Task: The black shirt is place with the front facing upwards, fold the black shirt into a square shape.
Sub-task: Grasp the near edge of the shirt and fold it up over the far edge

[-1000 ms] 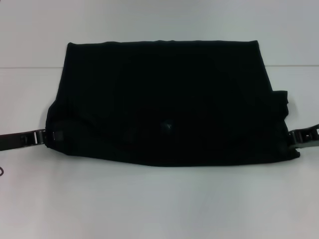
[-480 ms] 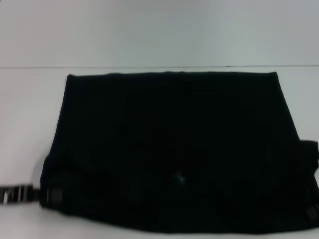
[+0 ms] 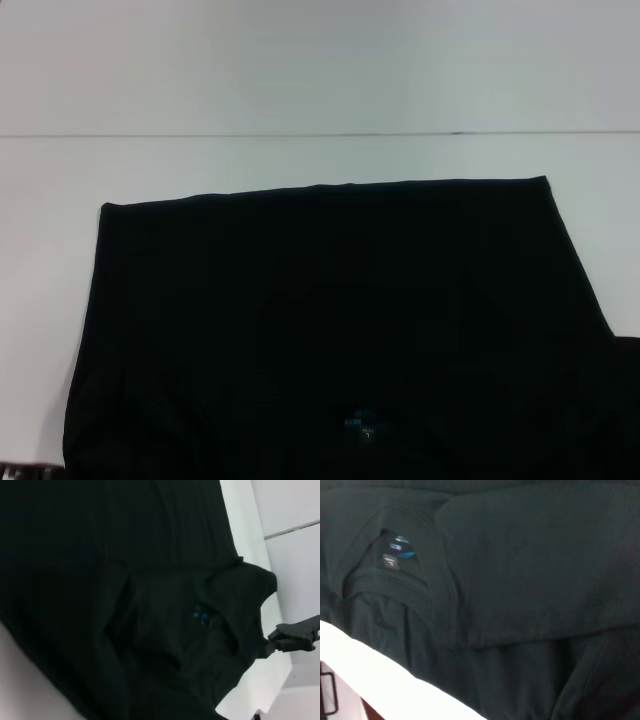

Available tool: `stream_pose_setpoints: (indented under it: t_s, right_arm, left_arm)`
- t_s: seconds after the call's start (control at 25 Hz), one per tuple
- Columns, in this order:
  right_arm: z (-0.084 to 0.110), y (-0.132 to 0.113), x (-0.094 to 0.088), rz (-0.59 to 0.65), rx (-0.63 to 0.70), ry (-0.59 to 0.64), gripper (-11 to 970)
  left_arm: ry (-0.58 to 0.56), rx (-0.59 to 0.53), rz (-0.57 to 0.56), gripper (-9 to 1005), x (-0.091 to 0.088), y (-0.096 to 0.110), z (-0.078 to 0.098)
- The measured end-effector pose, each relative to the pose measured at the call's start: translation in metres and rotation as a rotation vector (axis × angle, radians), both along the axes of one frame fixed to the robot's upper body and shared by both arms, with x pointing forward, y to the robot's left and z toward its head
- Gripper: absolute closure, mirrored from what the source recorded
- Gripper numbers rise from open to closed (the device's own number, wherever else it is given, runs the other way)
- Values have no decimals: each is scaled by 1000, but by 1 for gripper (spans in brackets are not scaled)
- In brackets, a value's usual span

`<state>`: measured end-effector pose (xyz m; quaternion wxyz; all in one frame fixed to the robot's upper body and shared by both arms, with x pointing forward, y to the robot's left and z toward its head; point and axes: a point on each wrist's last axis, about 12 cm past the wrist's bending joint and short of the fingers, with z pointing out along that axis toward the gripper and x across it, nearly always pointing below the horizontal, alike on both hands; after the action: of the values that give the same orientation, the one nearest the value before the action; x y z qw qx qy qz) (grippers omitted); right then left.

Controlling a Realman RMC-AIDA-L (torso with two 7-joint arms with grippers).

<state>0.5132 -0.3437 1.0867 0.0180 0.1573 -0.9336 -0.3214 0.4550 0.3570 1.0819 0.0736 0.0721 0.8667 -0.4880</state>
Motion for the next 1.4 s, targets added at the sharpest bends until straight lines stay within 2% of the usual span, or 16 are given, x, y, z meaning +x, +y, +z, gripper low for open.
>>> stream_pose_setpoints:
  t_s: [0.16, 0.28, 0.52, 0.6, 0.64, 0.68, 0.76, 0.96, 1.16, 1.4]
  right_arm:
    - [0, -3, -1, -31, 90, -44, 886]
    - [8, -9, 2, -102, 206, -116, 882]
    - [19, -27, 10, -348, 455, -279, 875]
    - [16, -29, 12, -443, 514, -335, 873]
    - [14, -28, 14, -493, 537, -364, 872]
    - [11, -27, 16, -538, 557, -390, 871]
    - [2, -21, 22, -618, 582, -451, 869]
    - [-23, 14, 40, -758, 565, -593, 863]
    - [-34, 45, 61, -818, 489, -716, 858]
    - [-40, 54, 76, -880, 412, -781, 851]
  left_arm:
    - [-47, -36, 27, 957, 12, -4, 6]
    - [-117, -80, 105, 957, 29, -3, 15]
    - [-241, -161, 304, 957, 57, 2, 25]
    - [-279, -183, 390, 957, 63, 6, 24]
    - [-279, -183, 390, 957, 63, 6, 24]
    - [-322, -205, 488, 956, 68, 10, 20]
    - [-354, -219, 545, 956, 71, 10, 16]
    - [-426, -229, 687, 956, 79, -2, -6]
    - [-476, -195, 808, 956, 85, -14, -24]
    - [-529, -151, 935, 957, 92, -20, -33]
